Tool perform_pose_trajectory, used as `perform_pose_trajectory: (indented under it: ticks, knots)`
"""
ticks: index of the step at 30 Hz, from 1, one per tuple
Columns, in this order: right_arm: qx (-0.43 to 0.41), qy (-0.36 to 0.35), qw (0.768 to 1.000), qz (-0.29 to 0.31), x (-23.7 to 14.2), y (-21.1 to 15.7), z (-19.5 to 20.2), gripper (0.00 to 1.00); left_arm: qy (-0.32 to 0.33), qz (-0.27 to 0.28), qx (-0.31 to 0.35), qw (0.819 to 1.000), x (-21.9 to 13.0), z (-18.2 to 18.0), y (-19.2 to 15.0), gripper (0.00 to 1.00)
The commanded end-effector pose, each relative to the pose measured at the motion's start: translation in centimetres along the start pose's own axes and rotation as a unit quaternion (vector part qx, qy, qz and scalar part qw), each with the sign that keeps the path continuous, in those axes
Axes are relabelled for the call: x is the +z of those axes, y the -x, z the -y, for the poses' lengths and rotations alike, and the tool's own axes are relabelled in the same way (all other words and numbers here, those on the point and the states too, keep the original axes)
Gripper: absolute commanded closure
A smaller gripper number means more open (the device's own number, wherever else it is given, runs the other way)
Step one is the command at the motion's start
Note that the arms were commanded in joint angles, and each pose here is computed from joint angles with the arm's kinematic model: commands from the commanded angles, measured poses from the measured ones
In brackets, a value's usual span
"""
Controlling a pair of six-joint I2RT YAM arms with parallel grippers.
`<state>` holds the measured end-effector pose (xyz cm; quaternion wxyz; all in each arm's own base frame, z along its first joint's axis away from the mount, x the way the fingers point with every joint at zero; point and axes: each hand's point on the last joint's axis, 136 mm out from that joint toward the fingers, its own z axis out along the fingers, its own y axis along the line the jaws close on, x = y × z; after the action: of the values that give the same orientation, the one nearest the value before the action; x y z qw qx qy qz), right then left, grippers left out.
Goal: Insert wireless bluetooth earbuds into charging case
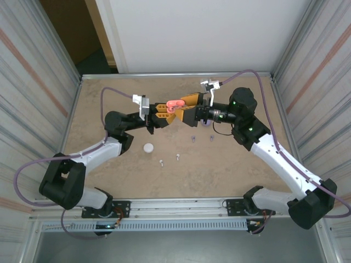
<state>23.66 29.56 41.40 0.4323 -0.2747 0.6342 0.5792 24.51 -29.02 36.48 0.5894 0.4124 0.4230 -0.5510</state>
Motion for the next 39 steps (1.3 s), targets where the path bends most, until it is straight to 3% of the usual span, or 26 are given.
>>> perform_pose_trajectory:
  ticks: [1,39]
  knots:
    - [-0.030,0.021,0.999,0.006,0.0,1.1,-1.5,0.01,-0.011,0.012,0.018,1.000,0.4,0.4,1.2,1.00]
    - [-0.039,-0.003,0.999,-0.003,-0.7,0.0,-1.2,0.01,0.016,0.000,-0.004,1.000,0.7,-1.6,-0.4,1.00]
